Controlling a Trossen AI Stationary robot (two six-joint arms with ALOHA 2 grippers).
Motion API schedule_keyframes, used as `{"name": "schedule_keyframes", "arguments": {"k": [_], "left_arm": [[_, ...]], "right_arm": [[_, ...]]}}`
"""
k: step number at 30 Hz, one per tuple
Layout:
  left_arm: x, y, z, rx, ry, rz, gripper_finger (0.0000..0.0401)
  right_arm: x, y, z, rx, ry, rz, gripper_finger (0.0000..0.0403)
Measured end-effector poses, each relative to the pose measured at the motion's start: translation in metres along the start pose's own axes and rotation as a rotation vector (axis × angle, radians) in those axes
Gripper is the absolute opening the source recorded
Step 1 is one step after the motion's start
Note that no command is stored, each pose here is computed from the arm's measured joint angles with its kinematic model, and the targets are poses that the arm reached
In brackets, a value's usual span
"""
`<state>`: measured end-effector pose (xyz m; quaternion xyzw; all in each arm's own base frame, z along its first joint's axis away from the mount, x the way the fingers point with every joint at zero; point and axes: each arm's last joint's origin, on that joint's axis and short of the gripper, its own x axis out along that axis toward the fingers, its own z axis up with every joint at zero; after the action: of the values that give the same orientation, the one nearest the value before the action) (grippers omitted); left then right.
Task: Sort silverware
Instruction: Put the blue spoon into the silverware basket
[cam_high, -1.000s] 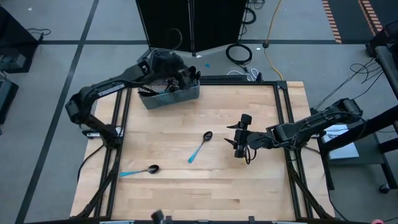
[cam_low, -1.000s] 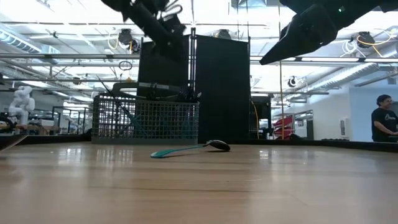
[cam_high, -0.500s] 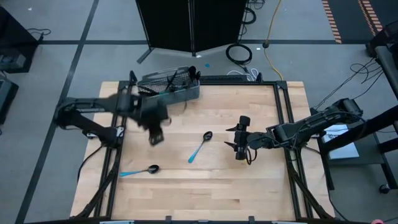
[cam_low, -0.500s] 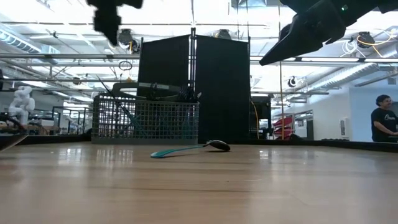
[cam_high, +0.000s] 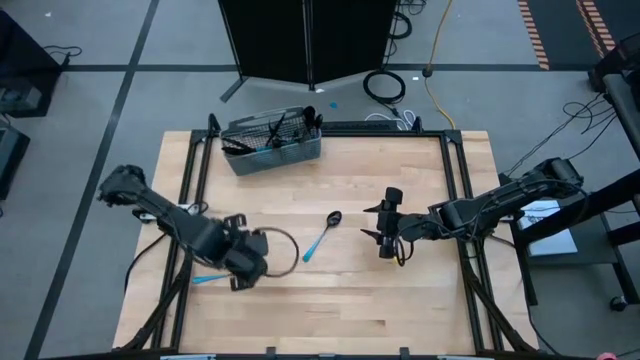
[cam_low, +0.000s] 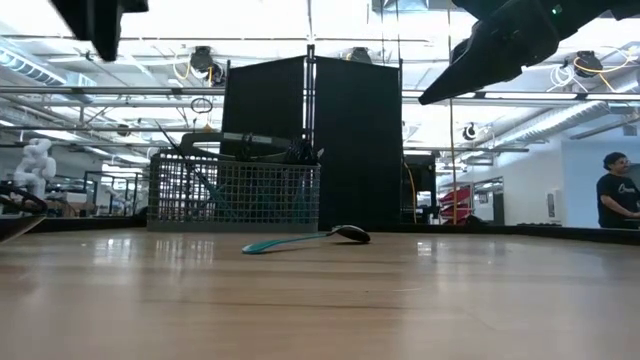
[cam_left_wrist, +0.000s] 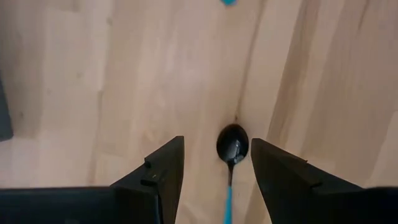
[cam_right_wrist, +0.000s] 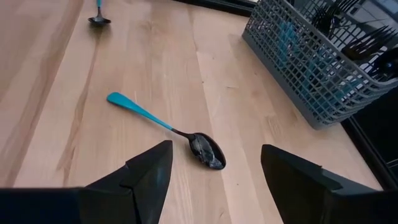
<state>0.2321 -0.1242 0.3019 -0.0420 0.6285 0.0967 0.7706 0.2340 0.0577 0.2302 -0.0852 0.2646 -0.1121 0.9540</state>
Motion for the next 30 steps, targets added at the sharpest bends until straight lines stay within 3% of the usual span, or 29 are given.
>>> {"name": "schedule_keyframes", "arguments": {"k": [5,9,22,30], "left_arm": [[0.029,-0.023,0.000,0.056,0.169,0.023,0.0182],[0.054,-0.025,-0.007,0.061,0.253,0.025,0.0182],[0.125,-0.024,-0.056,0.067,0.371,-0.077,0.0182],[0.145,-0.018,-0.074,0.062,0.396,-0.054,0.0182]], "right_arm": [[0.000,0.000,0.000,-0.001,0.004,-0.001,0.0242],[0.000,0.000,-0.001,-0.003,0.005,0.000,0.0242],[0.000,0.000,-0.005,-0.024,0.046,-0.003,0.0242],[0.001,0.000,-0.006,0.001,0.053,-0.005,0.0242]]}}
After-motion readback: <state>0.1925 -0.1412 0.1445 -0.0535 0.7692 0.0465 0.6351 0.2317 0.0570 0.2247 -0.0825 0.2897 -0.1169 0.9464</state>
